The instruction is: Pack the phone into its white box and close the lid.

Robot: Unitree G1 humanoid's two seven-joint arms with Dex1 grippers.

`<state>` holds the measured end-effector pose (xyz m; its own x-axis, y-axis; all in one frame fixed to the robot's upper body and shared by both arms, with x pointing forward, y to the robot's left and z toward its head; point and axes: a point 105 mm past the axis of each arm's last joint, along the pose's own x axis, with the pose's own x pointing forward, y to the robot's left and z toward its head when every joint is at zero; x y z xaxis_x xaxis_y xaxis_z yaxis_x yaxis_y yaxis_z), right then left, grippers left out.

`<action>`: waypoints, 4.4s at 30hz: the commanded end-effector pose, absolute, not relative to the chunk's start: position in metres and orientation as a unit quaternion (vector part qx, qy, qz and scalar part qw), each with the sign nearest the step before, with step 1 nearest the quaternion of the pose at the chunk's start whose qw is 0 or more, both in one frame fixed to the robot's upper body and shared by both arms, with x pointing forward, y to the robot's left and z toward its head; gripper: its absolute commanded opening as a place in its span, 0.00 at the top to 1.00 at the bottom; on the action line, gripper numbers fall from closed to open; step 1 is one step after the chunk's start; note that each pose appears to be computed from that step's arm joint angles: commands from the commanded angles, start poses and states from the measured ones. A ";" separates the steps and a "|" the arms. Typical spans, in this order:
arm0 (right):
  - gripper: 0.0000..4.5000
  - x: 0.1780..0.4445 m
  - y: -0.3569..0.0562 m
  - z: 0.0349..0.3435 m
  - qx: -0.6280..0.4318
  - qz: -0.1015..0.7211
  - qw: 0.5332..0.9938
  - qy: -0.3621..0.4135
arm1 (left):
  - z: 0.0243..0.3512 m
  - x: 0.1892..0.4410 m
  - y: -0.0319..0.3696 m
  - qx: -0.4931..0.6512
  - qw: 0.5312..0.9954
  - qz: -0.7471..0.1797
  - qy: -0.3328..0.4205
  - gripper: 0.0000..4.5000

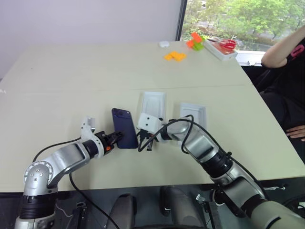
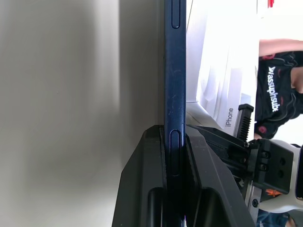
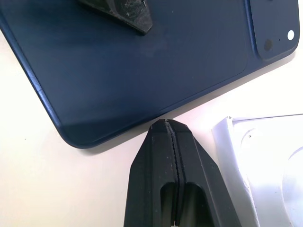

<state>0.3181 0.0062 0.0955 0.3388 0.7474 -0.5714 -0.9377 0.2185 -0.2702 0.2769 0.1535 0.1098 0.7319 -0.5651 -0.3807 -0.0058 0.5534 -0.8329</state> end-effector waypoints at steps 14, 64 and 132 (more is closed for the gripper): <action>1.00 0.322 -0.040 0.163 -0.312 0.508 0.797 0.097 | 0.164 0.275 0.170 -0.415 0.852 -0.234 0.215 0.99; 1.00 0.286 -0.049 0.148 -0.339 0.585 0.731 0.092 | 0.158 0.268 0.105 -0.346 0.822 -0.348 0.289 0.99; 1.00 0.279 -0.104 0.155 -0.332 0.522 0.776 0.122 | 0.141 0.288 0.080 -0.262 0.810 -0.366 0.376 0.05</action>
<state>0.2794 -0.1106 0.1439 0.4236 0.7083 -0.5647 -0.8999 0.2581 -0.3515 0.2937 0.0824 0.1344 0.4708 -0.7789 -0.4144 0.3353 0.5924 -0.7325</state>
